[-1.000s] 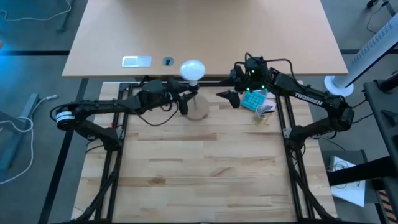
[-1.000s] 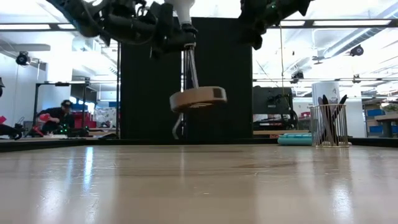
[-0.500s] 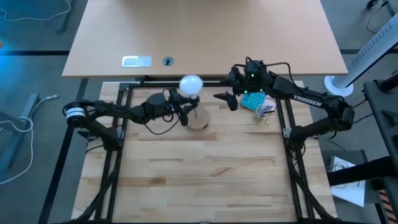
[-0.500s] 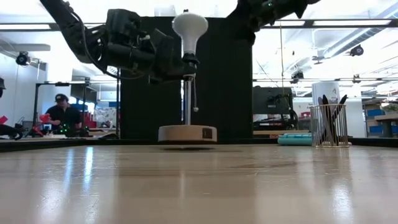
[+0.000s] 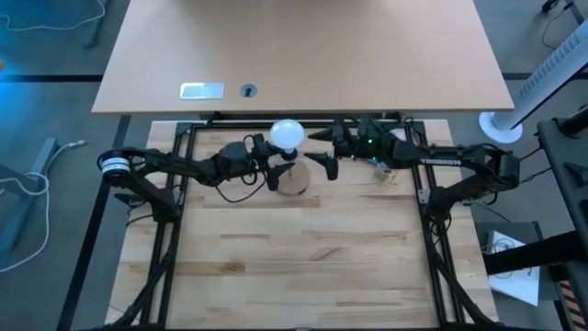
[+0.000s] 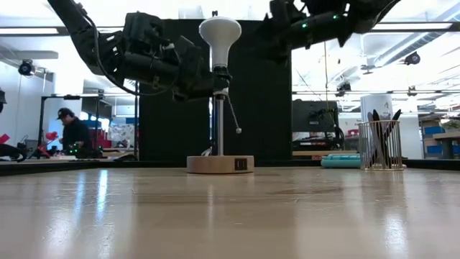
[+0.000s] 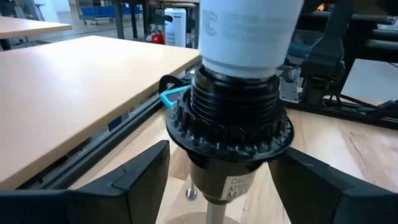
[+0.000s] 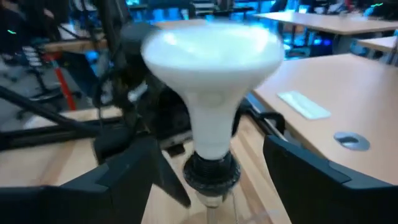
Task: Screw lightbulb
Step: Remove the light bulb from the table lamp
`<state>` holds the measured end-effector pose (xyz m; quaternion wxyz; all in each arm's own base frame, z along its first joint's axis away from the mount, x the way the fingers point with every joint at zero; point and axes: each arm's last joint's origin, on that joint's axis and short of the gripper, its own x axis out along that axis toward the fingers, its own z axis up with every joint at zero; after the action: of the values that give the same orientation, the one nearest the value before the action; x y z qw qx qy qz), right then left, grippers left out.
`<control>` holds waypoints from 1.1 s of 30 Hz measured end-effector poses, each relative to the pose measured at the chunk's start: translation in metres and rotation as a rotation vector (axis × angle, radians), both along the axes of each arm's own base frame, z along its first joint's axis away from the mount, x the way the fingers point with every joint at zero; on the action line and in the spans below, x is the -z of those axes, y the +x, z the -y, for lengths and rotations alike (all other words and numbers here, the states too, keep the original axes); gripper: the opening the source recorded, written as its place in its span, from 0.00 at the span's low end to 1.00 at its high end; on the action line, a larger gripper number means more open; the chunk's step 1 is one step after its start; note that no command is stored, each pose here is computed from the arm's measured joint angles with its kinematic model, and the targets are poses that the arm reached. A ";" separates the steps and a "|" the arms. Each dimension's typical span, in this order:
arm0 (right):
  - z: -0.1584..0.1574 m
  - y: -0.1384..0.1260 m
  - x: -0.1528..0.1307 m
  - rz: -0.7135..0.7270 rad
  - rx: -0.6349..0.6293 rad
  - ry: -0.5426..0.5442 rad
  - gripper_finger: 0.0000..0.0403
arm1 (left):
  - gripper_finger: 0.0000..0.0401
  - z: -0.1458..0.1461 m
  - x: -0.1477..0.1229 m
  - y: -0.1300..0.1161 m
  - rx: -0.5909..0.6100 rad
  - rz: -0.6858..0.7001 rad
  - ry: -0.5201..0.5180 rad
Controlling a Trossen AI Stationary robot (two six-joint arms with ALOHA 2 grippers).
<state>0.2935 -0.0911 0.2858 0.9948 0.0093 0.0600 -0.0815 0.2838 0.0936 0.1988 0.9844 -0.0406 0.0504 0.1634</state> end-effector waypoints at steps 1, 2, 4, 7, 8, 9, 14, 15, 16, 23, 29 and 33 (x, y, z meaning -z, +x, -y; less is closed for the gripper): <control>0.000 0.003 0.002 0.003 0.000 -0.005 0.71 | 0.64 0.000 0.000 0.000 -0.001 -0.003 -0.003; 0.001 0.006 0.004 0.001 0.001 -0.003 0.71 | 0.63 0.001 0.001 0.000 0.001 -0.005 -0.006; 0.003 0.014 0.003 0.017 0.018 -0.001 0.72 | 0.60 0.001 0.002 0.000 0.002 -0.010 -0.007; 0.008 0.028 0.001 0.023 0.019 -0.001 0.73 | 0.56 0.002 0.002 0.000 0.001 -0.011 -0.007; 0.009 0.032 0.001 0.020 0.020 0.000 0.73 | 0.55 0.002 0.002 0.000 -0.001 -0.012 -0.007; 0.010 0.036 0.001 0.016 0.019 -0.001 0.73 | 0.54 0.002 0.003 0.000 -0.001 -0.012 -0.008; 0.016 0.053 -0.011 0.044 0.018 -0.012 0.71 | 0.50 0.002 0.006 -0.002 -0.003 -0.023 -0.011; 0.016 0.055 -0.013 0.045 0.017 -0.013 0.71 | 0.50 0.002 0.006 -0.002 -0.003 -0.026 -0.012; 0.017 0.056 -0.015 0.051 0.016 -0.017 0.70 | 0.50 0.002 0.008 -0.003 -0.003 -0.030 -0.013; 0.017 0.056 -0.016 0.043 0.013 -0.034 0.72 | 0.49 0.004 0.014 -0.007 -0.004 -0.049 -0.029; 0.018 0.059 -0.002 0.005 0.012 -0.024 0.75 | 0.49 0.004 0.014 -0.007 -0.006 -0.042 -0.035; 0.018 0.059 -0.001 0.005 0.011 -0.027 0.76 | 0.49 0.004 0.013 -0.006 -0.006 -0.034 -0.034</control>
<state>0.3530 -0.1089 0.2870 0.9945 -0.0038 0.0563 -0.0877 0.2773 0.0894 0.1859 0.9821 -0.0545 0.0698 0.1660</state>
